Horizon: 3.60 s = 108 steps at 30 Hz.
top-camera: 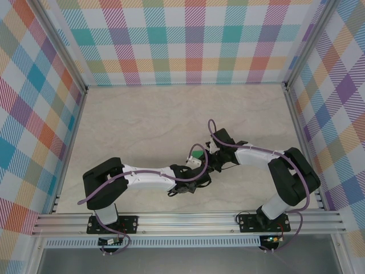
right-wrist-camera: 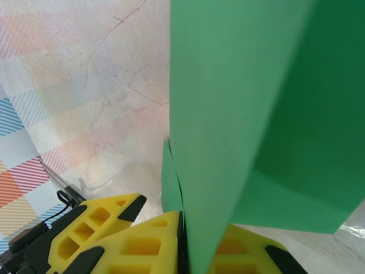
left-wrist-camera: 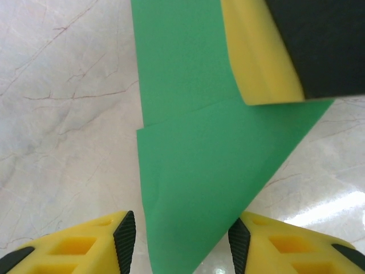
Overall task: Fold a paper plane with a square sheet of paper (pick it up from the middle)
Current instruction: Fourth fold the wing at the center of the table.
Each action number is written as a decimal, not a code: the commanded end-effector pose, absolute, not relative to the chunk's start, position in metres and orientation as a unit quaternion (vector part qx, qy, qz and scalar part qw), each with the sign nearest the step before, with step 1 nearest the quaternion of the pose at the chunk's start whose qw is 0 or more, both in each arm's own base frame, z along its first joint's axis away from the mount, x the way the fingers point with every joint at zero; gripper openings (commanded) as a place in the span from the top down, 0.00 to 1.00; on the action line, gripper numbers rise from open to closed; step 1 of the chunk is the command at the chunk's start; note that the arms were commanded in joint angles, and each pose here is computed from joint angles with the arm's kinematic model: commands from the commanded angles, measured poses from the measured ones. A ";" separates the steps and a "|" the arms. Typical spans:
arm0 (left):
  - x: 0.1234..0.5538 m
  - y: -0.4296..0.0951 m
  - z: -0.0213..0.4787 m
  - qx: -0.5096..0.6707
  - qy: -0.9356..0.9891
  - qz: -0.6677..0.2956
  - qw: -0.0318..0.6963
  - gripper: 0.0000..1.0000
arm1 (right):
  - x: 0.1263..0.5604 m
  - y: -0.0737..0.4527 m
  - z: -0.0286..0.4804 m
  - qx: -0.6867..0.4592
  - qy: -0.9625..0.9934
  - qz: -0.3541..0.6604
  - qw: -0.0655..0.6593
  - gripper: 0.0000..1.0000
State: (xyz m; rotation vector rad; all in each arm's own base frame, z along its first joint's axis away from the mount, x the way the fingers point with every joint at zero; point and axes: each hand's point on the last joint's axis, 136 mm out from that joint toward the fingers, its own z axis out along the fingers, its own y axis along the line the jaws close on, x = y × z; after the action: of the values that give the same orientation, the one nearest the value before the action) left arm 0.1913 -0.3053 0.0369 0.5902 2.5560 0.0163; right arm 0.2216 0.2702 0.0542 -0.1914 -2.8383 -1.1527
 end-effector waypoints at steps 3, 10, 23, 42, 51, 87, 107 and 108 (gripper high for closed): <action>0.177 -0.317 0.040 0.248 0.936 -0.026 0.250 0.50 | 0.231 0.287 0.072 -0.040 -0.913 -0.405 0.028 0.89; 0.178 -0.323 0.037 0.263 0.932 -0.028 0.248 0.52 | 0.232 0.288 0.074 -0.041 -0.913 -0.404 0.030 0.89; 0.179 -0.317 0.028 0.260 0.934 -0.005 0.244 0.71 | 0.233 0.288 0.074 -0.042 -0.915 -0.400 0.031 0.86; 0.177 -0.314 0.034 0.250 0.935 -0.029 0.250 0.86 | 0.233 0.285 0.077 -0.038 -0.919 -0.393 0.024 0.82; 0.178 -0.312 0.039 0.220 0.941 -0.100 0.236 0.90 | 0.235 0.277 0.089 -0.033 -0.923 -0.384 -0.003 0.65; 0.199 -0.295 0.043 0.139 0.938 -0.260 0.181 0.79 | 0.226 0.295 0.088 0.002 -0.912 -0.409 0.007 0.58; 0.189 -0.300 0.034 0.179 0.942 -0.229 0.168 0.64 | 0.235 0.299 0.082 -0.012 -0.917 -0.398 0.008 0.71; 0.189 -0.301 0.033 0.182 0.943 -0.225 0.168 0.64 | 0.235 0.299 0.082 -0.011 -0.917 -0.398 0.008 0.71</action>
State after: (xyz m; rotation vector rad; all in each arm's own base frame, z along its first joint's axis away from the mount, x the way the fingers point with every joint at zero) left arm 0.1882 -0.2987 0.0337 0.4703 2.6797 -0.6897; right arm 0.2282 0.2924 0.0754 -0.0442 -2.8614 -1.2195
